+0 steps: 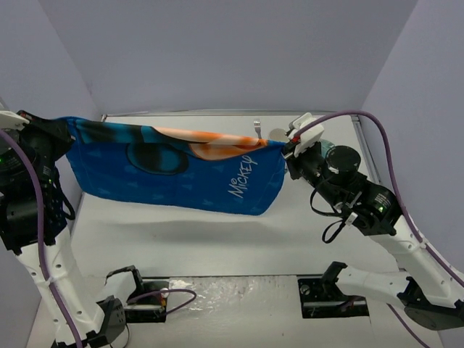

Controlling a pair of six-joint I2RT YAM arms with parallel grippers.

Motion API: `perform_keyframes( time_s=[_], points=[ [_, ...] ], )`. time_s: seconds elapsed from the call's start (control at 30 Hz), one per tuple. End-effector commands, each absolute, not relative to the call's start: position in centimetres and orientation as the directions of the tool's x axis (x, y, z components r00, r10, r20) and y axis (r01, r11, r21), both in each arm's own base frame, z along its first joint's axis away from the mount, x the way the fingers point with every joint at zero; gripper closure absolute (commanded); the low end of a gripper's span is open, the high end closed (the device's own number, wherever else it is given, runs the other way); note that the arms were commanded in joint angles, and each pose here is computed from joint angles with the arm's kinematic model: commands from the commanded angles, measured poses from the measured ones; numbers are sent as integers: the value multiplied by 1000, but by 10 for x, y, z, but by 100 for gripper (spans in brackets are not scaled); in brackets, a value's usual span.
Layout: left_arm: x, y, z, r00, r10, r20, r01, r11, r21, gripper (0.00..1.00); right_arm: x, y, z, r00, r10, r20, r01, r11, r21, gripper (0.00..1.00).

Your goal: Set the dinner table for one person

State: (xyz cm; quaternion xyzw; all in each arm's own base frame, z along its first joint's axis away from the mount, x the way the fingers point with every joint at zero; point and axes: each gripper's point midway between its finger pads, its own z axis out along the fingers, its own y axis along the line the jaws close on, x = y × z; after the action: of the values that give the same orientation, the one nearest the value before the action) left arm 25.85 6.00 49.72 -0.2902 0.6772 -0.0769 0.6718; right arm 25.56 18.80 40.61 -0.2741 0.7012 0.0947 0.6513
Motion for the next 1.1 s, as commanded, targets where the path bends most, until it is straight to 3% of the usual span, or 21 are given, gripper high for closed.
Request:
perform_keyframes(
  time_s=[0.0,0.27,0.53,1.07],
  points=[
    [244,88,494,184,-454,-872,-413,769,-488,100,244,164,429,36,-207,-978,-470,860,-199,100],
    [207,77,480,189,-442,-877,-430,766,-478,100,216,161,422,10,-190,-982,-554,817,-163,100],
    [201,74,476,118,-386,-915,-451,800,-396,100,216,171,417,-2,-208,-978,-592,789,-167,100],
    [270,90,477,76,-357,-931,-460,816,-350,100,272,196,402,-6,-340,-940,-519,805,-288,100]
  ],
)
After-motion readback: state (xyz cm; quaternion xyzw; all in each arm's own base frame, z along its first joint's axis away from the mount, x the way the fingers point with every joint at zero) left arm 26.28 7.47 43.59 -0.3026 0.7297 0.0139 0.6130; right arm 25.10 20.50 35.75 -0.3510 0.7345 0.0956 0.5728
